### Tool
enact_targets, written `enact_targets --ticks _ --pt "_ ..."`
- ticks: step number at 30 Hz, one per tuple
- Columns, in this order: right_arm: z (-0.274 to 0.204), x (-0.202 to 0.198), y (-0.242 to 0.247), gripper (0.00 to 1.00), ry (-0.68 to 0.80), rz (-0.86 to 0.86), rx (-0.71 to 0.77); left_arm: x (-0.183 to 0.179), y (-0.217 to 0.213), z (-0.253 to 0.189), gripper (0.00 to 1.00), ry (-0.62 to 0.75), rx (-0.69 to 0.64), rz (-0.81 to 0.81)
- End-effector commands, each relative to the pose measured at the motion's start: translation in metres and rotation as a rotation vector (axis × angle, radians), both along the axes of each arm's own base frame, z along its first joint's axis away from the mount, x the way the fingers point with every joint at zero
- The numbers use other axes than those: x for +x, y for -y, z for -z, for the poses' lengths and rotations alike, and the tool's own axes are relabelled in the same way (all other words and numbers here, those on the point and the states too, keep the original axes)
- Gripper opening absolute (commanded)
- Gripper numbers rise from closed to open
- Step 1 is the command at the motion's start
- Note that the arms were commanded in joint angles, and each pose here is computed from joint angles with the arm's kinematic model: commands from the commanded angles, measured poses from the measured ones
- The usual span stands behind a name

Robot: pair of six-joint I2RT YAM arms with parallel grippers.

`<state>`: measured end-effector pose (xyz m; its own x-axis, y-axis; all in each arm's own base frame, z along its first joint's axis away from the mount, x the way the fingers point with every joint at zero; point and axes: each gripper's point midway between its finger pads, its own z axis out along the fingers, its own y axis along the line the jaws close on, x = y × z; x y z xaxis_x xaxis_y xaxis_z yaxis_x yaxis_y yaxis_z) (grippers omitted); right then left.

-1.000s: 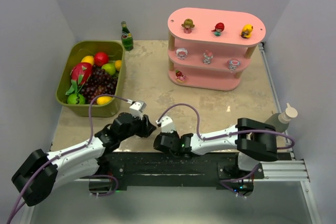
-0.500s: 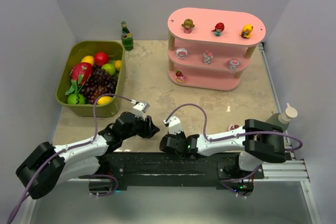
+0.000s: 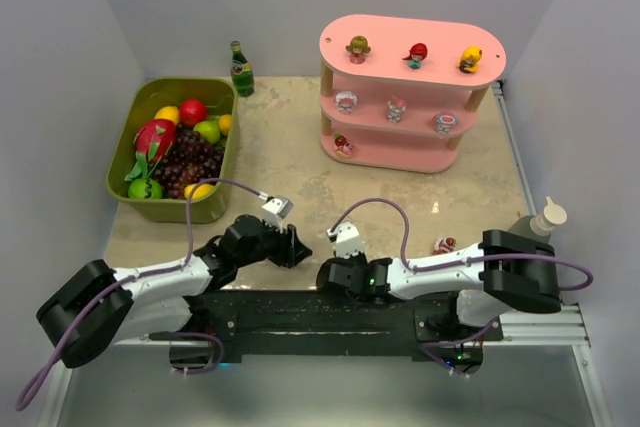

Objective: Place and organize the plastic toys onto the shelf

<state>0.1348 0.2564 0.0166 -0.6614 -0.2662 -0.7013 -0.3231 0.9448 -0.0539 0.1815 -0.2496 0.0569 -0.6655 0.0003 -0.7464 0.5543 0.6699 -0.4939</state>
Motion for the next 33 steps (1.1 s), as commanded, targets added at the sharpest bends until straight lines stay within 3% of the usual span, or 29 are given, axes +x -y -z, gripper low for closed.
enact_targets --ticks 1,10,12,13,16,20,25,33 --pt "-0.010 0.002 0.010 0.00 0.020 0.065 0.027 -0.004 0.019 -0.012 0.55 0.065 -0.020 0.046" --pt "-0.058 -0.011 0.040 0.04 -0.030 0.134 0.135 -0.008 0.046 -0.017 0.68 0.174 0.006 0.020" --pt "-0.074 -0.009 0.051 0.12 -0.023 0.202 0.153 -0.010 0.054 -0.020 0.71 0.214 0.010 0.014" --pt "-0.081 -0.005 0.056 0.31 -0.007 0.235 0.153 -0.010 0.060 -0.022 0.73 0.239 0.018 0.021" --pt "-0.108 0.004 0.068 0.50 0.022 0.332 0.183 -0.009 0.071 -0.026 0.80 0.347 0.052 0.009" --pt "-0.145 0.011 0.070 0.62 0.060 0.343 0.295 -0.011 0.081 -0.027 0.82 0.441 0.034 0.026" --pt "-0.193 0.017 0.081 0.66 0.121 0.341 0.468 -0.016 0.089 -0.016 0.82 0.526 0.022 0.087" --pt "-0.214 0.016 0.091 0.68 0.142 0.327 0.514 -0.029 0.097 0.002 0.84 0.566 0.011 0.190"
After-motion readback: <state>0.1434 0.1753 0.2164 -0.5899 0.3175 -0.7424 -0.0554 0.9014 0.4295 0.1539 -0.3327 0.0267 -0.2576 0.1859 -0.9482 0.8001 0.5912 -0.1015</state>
